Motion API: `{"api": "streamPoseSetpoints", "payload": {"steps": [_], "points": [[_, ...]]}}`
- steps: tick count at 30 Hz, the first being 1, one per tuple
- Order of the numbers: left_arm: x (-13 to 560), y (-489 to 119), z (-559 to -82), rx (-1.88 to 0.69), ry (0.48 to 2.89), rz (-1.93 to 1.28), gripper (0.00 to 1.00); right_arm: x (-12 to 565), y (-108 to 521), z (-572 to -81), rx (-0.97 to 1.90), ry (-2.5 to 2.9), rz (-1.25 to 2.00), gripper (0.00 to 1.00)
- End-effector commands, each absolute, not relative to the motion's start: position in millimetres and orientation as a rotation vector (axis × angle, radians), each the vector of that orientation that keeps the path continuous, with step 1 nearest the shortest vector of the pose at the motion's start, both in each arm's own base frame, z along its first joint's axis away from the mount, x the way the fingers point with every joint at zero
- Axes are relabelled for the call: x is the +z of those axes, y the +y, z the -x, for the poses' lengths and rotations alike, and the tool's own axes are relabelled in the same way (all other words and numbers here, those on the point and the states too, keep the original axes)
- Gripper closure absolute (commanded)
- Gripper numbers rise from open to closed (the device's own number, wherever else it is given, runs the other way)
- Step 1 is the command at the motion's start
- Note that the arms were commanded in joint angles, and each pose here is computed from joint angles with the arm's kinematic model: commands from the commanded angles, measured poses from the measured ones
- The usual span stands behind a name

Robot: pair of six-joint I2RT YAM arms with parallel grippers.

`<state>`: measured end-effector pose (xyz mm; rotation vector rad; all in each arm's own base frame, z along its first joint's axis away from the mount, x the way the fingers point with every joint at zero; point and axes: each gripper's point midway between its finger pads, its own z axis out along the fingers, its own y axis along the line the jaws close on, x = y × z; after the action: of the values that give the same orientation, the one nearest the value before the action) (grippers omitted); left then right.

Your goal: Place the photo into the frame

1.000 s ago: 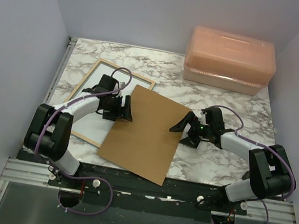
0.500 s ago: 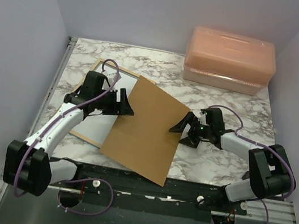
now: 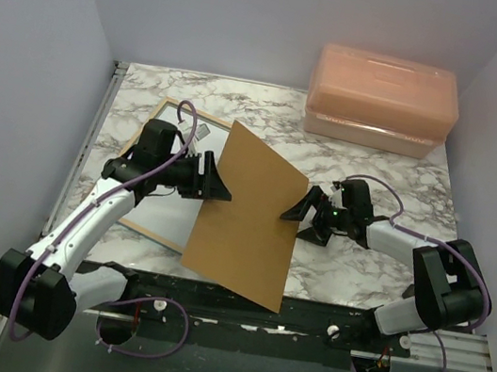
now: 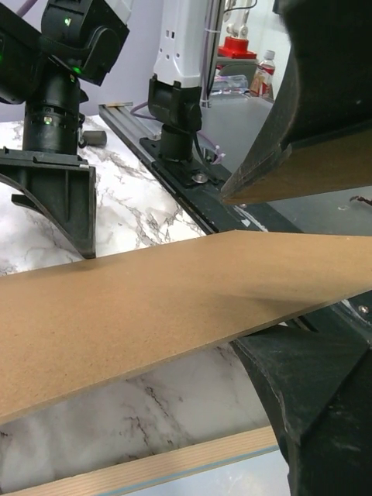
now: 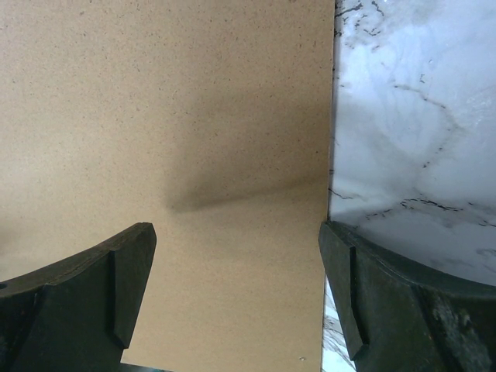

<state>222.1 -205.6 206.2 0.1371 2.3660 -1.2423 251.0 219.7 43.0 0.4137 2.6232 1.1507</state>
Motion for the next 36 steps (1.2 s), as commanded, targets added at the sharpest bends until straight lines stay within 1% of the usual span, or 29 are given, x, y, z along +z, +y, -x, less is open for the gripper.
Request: {"api": "streamPoseSetpoints", "payload": {"steps": [1, 4, 7, 11, 13, 15, 21, 26, 31, 36], "points": [[209, -207, -222, -1.227, 2.382, -0.123, 0.42, -1, 203, -209, 1.001, 2.819, -0.472, 0.04], [201, -203, -228, -1.174, 2.406, -0.096, 0.49, 1, 203, -210, 1.006, 2.814, -0.469, 0.04], [192, -202, -233, -1.133, 2.439, -0.07, 0.61, 3, 204, -210, 1.014, 2.809, -0.466, 0.04], [179, -198, -236, -1.089, 2.481, -0.056, 0.8, 9, 203, -212, 1.006, 2.796, -0.446, 0.04], [172, -195, -237, -1.052, 2.497, -0.043, 0.92, 11, 200, -214, 0.982, 2.784, -0.438, 0.04], [170, -192, -239, -1.027, 2.499, -0.03, 1.0, 14, 197, -216, 0.953, 2.768, -0.431, 0.03], [179, -187, -246, -1.0, 2.434, 0.027, 1.0, 36, 182, -229, 0.822, 2.691, -0.412, 0.01], [207, -176, -253, -0.99, 2.309, 0.083, 1.0, 67, 171, -240, 0.757, 2.583, -0.377, 0.0], [246, -170, -249, -1.063, 2.157, 0.087, 1.0, 93, 177, -243, 0.852, 2.519, -0.324, 0.0], [286, -174, -234, -1.223, 2.009, 0.04, 1.0, 114, 196, -241, 1.085, 2.456, -0.257, 0.0]]}}
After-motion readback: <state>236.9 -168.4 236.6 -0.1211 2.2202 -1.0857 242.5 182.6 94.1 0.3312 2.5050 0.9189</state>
